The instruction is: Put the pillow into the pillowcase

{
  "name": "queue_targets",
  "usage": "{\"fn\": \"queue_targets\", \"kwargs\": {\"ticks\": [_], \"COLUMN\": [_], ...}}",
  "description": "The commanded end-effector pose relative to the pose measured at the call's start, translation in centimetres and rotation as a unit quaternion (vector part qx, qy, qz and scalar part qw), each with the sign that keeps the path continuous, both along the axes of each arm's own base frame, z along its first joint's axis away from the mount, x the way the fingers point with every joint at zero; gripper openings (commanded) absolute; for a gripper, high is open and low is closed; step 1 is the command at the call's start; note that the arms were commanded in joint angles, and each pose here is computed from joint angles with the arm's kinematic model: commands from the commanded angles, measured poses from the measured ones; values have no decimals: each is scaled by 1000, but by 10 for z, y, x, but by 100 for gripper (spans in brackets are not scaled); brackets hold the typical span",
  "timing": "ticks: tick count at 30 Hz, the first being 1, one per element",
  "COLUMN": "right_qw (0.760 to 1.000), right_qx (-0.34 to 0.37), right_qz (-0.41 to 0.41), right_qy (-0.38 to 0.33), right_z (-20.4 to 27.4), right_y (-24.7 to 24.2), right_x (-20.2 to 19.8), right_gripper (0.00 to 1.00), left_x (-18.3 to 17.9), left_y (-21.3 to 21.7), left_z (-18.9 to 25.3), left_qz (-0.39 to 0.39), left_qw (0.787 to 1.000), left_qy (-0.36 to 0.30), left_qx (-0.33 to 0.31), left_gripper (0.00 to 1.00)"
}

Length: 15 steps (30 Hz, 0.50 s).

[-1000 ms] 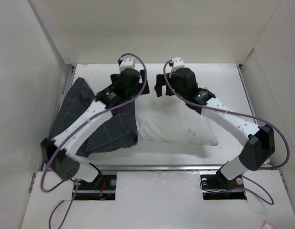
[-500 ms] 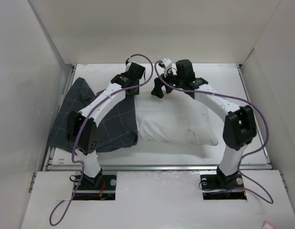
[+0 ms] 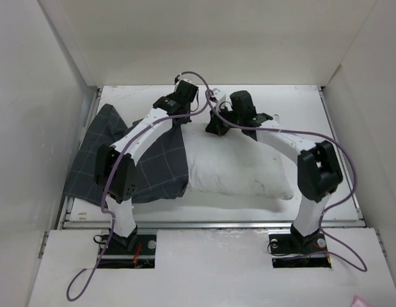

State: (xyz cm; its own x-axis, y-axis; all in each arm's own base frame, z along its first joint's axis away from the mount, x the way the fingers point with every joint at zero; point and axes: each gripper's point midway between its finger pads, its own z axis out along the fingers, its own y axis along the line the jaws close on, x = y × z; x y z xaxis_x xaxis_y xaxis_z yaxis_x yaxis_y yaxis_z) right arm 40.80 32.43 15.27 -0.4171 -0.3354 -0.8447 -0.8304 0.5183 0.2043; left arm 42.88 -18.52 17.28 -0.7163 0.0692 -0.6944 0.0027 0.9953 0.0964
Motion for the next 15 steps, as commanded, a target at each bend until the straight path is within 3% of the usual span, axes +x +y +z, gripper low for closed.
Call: {"fn": "queue_targets", "kwargs": {"ticks": [1, 4, 5, 7, 9, 13, 15], "right_qw": [980, 939, 930, 917, 911, 904, 915], "right_qx": [70, 108, 116, 136, 164, 207, 210], "right_qz": [-125, -244, -261, -276, -256, -201, -144], "right_qy": [-137, -217, -232, -252, -278, -317, -313], "right_z": [106, 192, 210, 242, 279, 313, 288], "right_y": [-20, -63, -73, -88, -96, -98, -88], "right_x": [26, 45, 49, 53, 38, -7, -30], "right_gripper": [0, 0, 0, 0, 0, 0, 0], "left_x": [27, 43, 47, 55, 48, 30, 21], "left_y": [-30, -60, -70, -85, -103, -127, -136], "left_z": [90, 131, 165, 183, 228, 277, 275], "left_qz": [-39, -79, -86, -100, -132, -191, -210], "left_qw": [989, 975, 965, 958, 939, 901, 894], "left_qy": [-118, -164, -197, -216, -260, -317, -314], "left_qx": [-81, -131, -150, -161, -183, -227, -242], "left_gripper": [0, 0, 0, 0, 0, 0, 0]}}
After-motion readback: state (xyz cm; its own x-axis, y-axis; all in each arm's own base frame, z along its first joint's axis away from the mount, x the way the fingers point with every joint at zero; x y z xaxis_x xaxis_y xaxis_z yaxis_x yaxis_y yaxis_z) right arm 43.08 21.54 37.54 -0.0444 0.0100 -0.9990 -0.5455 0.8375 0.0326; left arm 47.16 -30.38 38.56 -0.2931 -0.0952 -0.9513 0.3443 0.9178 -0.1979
